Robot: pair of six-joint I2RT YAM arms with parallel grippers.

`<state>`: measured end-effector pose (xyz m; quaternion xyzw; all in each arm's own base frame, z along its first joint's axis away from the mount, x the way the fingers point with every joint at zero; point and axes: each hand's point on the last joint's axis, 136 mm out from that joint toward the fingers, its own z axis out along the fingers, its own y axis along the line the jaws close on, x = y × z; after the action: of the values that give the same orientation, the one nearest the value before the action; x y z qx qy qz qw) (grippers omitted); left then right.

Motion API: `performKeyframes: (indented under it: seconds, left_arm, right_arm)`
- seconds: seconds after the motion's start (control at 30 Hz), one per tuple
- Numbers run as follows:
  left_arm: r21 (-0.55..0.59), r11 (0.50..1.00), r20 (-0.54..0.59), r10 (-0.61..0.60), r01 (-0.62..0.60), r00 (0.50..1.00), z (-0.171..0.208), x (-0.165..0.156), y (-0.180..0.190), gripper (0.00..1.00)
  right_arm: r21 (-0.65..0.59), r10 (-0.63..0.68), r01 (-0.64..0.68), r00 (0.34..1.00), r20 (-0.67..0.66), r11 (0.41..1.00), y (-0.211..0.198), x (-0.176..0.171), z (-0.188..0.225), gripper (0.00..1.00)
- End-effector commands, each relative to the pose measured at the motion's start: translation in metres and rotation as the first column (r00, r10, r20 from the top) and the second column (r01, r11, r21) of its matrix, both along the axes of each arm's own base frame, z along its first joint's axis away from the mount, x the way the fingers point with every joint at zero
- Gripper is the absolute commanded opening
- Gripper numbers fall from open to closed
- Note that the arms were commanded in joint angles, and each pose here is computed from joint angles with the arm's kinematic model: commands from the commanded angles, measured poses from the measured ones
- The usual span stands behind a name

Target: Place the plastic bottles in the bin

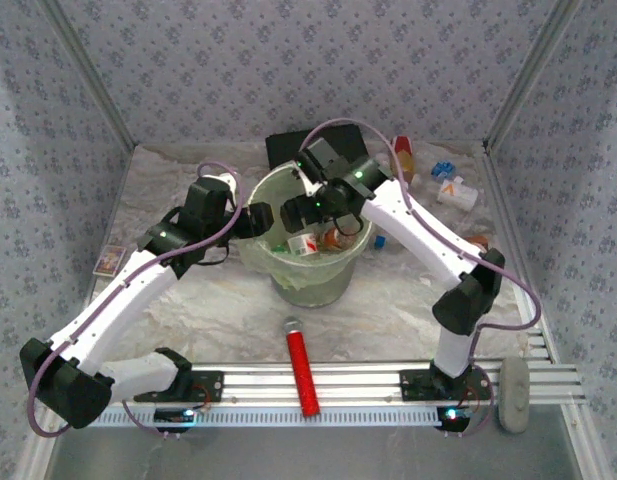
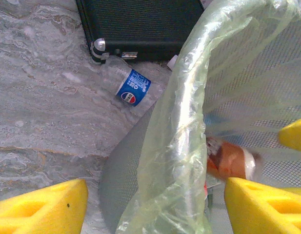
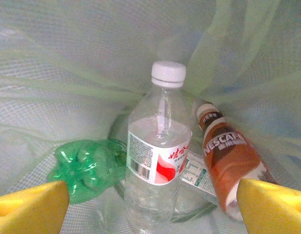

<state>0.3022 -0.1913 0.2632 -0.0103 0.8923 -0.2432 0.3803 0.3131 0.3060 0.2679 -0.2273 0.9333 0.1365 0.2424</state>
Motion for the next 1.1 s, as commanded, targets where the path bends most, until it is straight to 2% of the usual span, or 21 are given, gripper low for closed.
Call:
performKeyframes:
  seconds: [0.0, 0.07, 0.2, 0.37, 0.5, 0.6, 0.7, 0.77, 0.8, 0.93, 1.07]
  left_arm:
    - [0.023, 1.0, 0.0, 0.003, -0.003, 1.0, 0.0, 0.002, 0.003, 0.74]
    - [0.023, 1.0, -0.001, 0.001, -0.001, 1.0, 0.0, 0.002, 0.003, 0.74]
    - [0.023, 1.0, 0.0, 0.0, 0.0, 1.0, 0.001, 0.002, 0.003, 0.74]
    - [0.024, 1.0, 0.0, -0.002, 0.002, 1.0, 0.0, 0.002, 0.003, 0.74]
    - [0.022, 1.0, -0.001, -0.004, 0.004, 1.0, 0.0, 0.002, 0.002, 0.74]
    - [0.022, 1.0, 0.001, -0.005, 0.005, 1.0, 0.001, 0.002, 0.002, 0.74]
    - [0.022, 1.0, 0.0, -0.002, 0.002, 1.0, 0.001, 0.002, 0.003, 0.74]
    - [0.023, 1.0, -0.002, -0.003, 0.003, 1.0, 0.0, 0.002, 0.003, 0.74]
    - [0.024, 1.0, -0.003, -0.001, 0.001, 1.0, -0.001, 0.002, 0.003, 0.74]
    - [0.021, 1.0, -0.004, -0.004, 0.004, 1.0, 0.0, 0.004, 0.002, 0.74]
    - [0.023, 1.0, -0.007, -0.003, 0.004, 1.0, -0.002, 0.005, 0.001, 0.75]
  right_arm:
    - [0.047, -0.017, 0.013, 0.997, 0.078, 0.999, -0.027, -0.009, 0.052, 0.95]
    - [0.079, -0.053, 0.046, 0.994, 0.096, 0.996, -0.042, -0.007, 0.067, 1.0]
    - [0.157, -0.133, 0.112, 0.983, 0.129, 0.981, -0.073, -0.003, 0.091, 1.0]
    - [0.315, -0.304, 0.259, 0.947, 0.101, 0.913, -0.126, 0.011, 0.109, 1.0]
    - [0.266, -0.48, 0.446, 0.874, 0.078, 0.855, -0.182, 0.023, 0.091, 1.0]
    - [0.225, -0.635, 0.615, 0.772, 0.021, 0.755, -0.233, 0.036, 0.062, 1.0]
    - [0.229, -0.725, 0.714, 0.687, -0.046, 0.662, -0.271, 0.048, 0.03, 1.0]
    - [0.225, -0.833, 0.831, 0.541, -0.117, 0.508, -0.307, 0.053, 0.004, 1.0]
    - [0.224, -0.86, 0.862, 0.49, -0.142, 0.455, -0.322, 0.055, -0.007, 1.0]
    - [0.257, -0.918, 0.921, 0.346, -0.196, 0.293, -0.372, 0.063, -0.049, 1.0]
    - [0.259, -0.922, 0.954, 0.232, -0.31, 0.153, -0.399, 0.063, -0.094, 1.0]
